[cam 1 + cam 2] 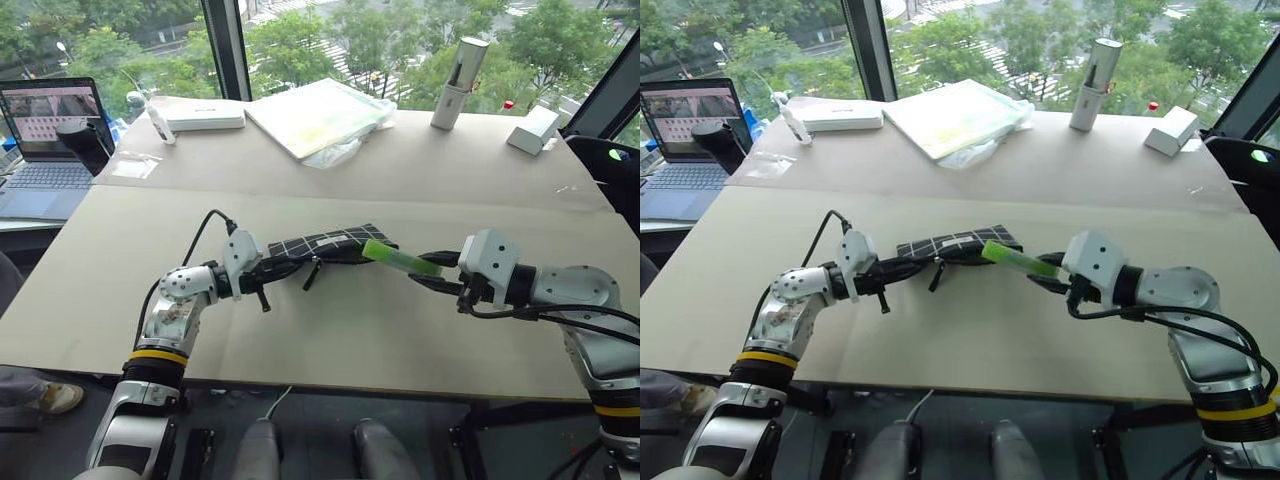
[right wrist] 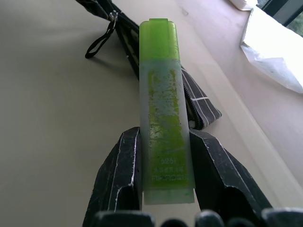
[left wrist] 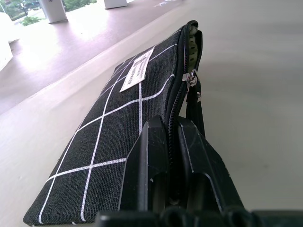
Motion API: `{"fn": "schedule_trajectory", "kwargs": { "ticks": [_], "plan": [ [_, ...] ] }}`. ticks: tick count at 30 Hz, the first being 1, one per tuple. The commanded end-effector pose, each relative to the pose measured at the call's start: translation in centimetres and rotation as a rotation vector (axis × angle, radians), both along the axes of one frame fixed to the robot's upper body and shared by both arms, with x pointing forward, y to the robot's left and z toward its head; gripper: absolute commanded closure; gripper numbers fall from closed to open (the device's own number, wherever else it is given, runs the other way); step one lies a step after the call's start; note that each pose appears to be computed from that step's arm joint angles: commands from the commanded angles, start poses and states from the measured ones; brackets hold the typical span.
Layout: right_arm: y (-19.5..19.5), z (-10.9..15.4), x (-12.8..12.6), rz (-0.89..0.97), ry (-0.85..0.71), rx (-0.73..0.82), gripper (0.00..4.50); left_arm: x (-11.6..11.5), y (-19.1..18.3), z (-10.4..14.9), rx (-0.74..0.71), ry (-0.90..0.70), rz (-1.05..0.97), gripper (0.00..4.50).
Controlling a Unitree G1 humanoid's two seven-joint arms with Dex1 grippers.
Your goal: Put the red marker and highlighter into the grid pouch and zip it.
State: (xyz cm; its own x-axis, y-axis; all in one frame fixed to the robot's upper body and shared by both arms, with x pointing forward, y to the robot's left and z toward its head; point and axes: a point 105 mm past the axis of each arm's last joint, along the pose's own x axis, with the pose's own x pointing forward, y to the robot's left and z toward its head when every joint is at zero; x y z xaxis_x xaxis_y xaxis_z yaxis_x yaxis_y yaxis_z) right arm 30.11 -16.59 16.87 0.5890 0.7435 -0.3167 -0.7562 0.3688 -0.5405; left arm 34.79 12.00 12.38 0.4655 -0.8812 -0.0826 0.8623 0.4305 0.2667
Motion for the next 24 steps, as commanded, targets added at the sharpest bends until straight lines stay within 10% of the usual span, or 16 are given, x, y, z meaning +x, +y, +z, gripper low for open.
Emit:
{"fn": "schedule_trajectory", "kwargs": {
  "ticks": [1,24],
  "plan": [
    [0.6,1.0,0.4,0.019,-0.08,-0.041,3.44,0.1,-0.2,1.1,-0.014,-0.048,-0.008,4.5],
    [0.9,-0.4,2.0,0.026,-0.098,-0.122,3.44,0.0,-0.5,0.8,-0.002,-0.053,-0.022,4.5]
  ]
}}
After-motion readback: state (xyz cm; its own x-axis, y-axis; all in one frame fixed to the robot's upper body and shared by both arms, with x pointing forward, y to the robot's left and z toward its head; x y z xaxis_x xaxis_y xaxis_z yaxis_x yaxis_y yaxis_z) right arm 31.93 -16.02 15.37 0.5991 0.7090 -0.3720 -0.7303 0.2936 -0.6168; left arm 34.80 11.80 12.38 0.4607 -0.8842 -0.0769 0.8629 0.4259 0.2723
